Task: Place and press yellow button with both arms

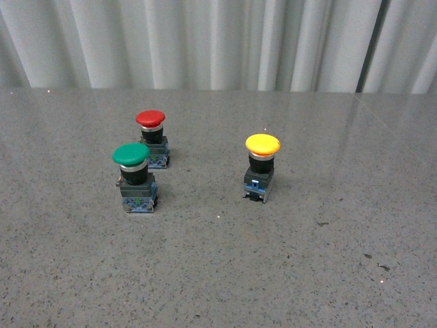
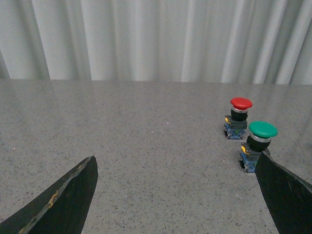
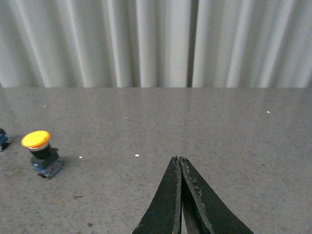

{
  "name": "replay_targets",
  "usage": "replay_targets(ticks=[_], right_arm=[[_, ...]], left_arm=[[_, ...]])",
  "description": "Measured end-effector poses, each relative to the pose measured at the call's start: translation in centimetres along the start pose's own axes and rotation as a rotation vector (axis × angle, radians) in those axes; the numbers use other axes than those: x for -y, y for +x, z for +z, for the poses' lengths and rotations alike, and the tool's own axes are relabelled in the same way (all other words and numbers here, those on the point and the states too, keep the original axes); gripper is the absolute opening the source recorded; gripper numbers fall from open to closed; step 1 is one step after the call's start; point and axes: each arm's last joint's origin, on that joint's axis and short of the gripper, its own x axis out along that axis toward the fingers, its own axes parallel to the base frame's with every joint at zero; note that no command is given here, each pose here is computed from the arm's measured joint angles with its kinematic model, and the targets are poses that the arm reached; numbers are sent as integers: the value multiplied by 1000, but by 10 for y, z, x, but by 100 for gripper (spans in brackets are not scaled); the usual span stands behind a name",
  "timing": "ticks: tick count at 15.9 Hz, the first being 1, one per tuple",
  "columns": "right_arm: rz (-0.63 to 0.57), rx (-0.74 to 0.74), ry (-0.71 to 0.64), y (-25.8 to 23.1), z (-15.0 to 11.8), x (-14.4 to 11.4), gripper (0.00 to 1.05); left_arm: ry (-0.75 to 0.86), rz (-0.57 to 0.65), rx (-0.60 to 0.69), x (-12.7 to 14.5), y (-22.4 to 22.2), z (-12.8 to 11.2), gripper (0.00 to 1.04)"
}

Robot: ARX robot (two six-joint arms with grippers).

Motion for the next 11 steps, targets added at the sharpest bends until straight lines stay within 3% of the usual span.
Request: replay_targets(ticks=[11], right_arm=[[-14,4,-1,-15,-26,7,2]], left_arm=[[0,0,0,0,0,0,98]])
